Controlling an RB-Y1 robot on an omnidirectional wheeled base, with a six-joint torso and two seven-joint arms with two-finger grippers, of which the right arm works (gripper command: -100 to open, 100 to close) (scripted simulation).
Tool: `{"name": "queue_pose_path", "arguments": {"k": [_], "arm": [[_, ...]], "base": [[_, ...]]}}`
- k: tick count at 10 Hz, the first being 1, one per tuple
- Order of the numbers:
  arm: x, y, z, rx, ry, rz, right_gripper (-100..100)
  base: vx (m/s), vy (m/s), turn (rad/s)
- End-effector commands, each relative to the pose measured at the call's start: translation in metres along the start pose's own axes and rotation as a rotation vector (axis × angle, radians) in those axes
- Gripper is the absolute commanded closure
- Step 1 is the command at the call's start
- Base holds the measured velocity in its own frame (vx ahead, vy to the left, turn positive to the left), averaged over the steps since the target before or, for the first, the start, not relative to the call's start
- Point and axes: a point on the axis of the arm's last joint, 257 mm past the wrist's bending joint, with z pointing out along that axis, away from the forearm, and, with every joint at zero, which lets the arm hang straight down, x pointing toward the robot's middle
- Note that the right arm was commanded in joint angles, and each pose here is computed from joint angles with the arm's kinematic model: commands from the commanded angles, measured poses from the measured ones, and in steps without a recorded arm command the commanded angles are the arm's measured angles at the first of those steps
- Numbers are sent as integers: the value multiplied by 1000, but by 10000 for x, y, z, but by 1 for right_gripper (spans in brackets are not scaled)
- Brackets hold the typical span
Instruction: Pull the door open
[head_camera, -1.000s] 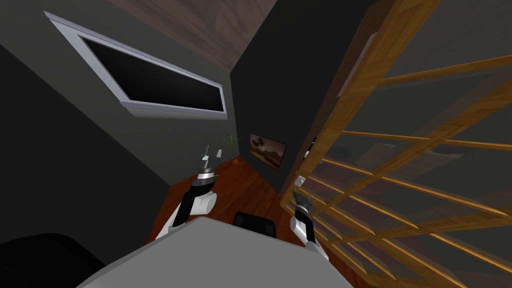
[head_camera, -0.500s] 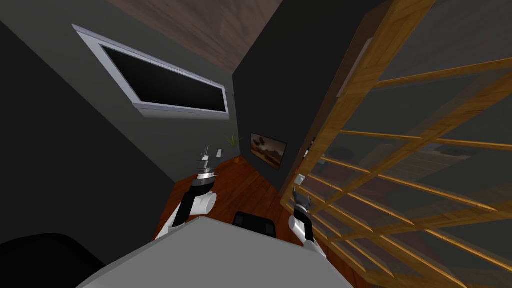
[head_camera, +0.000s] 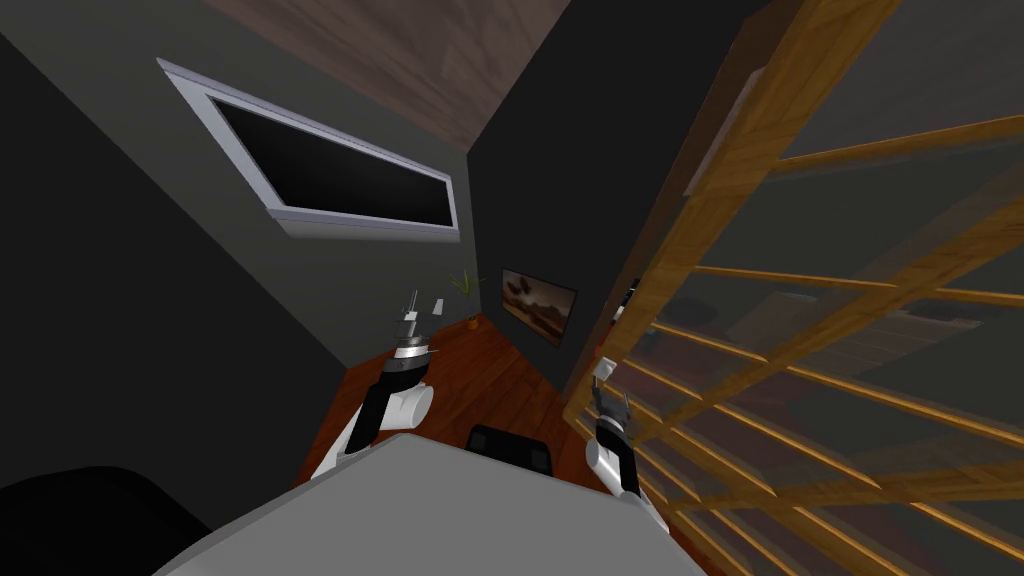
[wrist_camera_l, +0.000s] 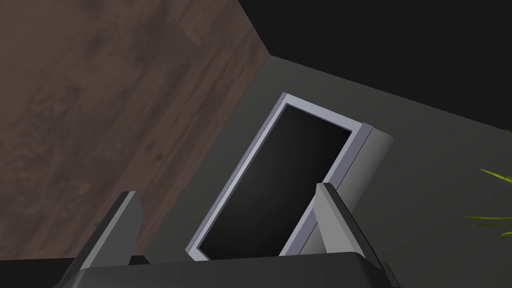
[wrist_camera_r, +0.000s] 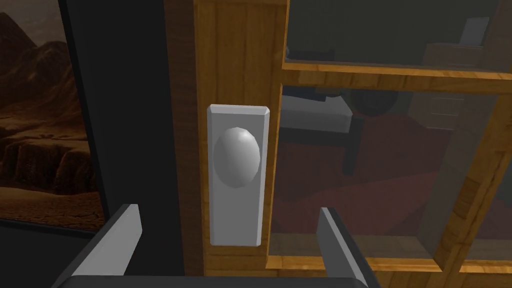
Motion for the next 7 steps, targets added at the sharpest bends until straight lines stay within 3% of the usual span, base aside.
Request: {"name": "queue_pose_path", "arguments": {"k": [1,6,7], "arm": [[-7,129,-11,-5,2,3,-100],[-4,644,-32,-22,3,4,-100],[-6,576,-21,-21,3,2,-100]], "base": [[191,-27,29],[158,-17,36],[85,-9,7]]}}
